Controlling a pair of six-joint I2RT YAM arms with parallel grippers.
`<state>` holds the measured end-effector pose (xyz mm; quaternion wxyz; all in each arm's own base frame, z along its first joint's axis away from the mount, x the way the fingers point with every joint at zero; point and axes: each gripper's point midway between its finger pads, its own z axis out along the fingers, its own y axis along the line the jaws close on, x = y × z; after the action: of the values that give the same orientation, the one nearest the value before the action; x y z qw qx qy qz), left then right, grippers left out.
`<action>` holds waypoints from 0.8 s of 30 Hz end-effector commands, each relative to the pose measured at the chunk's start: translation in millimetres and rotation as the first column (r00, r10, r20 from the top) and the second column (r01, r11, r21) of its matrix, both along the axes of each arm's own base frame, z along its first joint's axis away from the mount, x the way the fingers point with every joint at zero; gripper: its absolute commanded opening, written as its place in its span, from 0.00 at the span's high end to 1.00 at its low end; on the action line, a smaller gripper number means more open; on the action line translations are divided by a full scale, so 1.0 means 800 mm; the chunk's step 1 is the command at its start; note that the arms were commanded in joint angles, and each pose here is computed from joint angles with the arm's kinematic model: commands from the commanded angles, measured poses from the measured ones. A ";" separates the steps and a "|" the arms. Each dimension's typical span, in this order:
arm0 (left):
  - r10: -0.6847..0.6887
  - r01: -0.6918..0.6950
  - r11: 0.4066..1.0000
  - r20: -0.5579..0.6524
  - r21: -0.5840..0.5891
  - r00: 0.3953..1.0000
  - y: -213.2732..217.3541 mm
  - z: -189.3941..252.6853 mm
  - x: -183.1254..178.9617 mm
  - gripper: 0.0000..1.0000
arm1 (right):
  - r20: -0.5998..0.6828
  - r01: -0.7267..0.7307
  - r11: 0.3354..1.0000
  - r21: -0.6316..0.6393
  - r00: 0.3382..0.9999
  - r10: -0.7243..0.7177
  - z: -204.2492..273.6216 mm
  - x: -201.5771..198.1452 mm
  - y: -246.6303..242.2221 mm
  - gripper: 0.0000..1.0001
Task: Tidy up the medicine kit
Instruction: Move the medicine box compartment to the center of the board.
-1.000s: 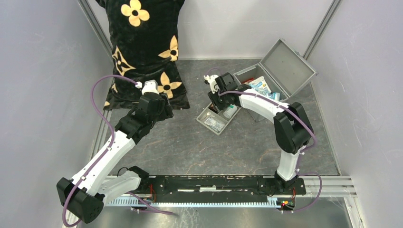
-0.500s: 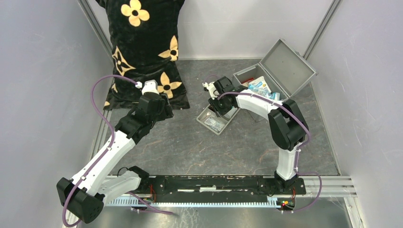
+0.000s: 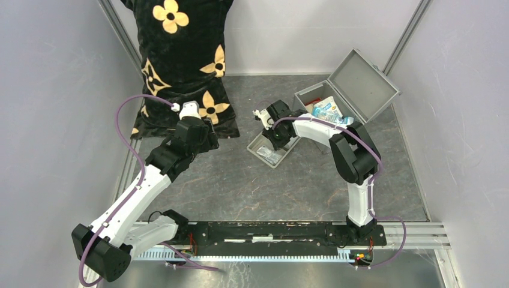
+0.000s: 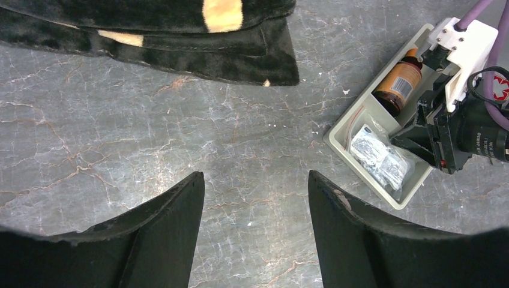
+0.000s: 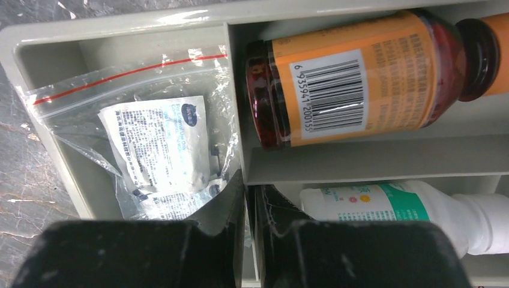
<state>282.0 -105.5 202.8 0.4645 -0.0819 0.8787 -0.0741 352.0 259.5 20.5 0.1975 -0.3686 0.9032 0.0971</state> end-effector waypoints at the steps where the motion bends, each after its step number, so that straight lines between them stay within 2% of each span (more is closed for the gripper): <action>1: 0.002 -0.002 1.000 0.039 -0.017 0.999 -0.001 0.021 0.006 0.29 | 0.014 -0.030 0.999 0.015 0.999 0.030 -0.002 0.011 0.011 0.89; 6: 0.005 -0.004 1.000 0.042 -0.016 0.999 0.000 0.022 0.005 0.29 | 0.020 -0.035 0.997 0.066 0.999 0.034 0.008 0.003 0.021 1.00; 12: 0.005 -0.005 1.000 0.040 -0.016 0.999 -0.001 0.020 0.006 0.29 | 0.064 -0.111 0.983 0.143 0.993 0.102 0.041 -0.017 0.055 1.00; 19: 0.015 -0.014 1.000 0.053 -0.017 0.998 0.004 0.024 0.003 0.29 | 0.104 -0.238 0.965 0.109 0.968 0.227 0.061 -0.036 0.076 1.00; 24: 0.031 -0.031 1.000 0.064 -0.005 0.997 0.010 0.027 0.002 0.29 | 0.076 -0.310 0.944 0.112 0.950 0.303 0.061 -0.059 0.079 1.00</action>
<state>281.5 -103.7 204.9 0.4683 -0.0842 0.8766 -0.0724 306.4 308.2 29.0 0.1935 -0.4648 0.8532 0.1364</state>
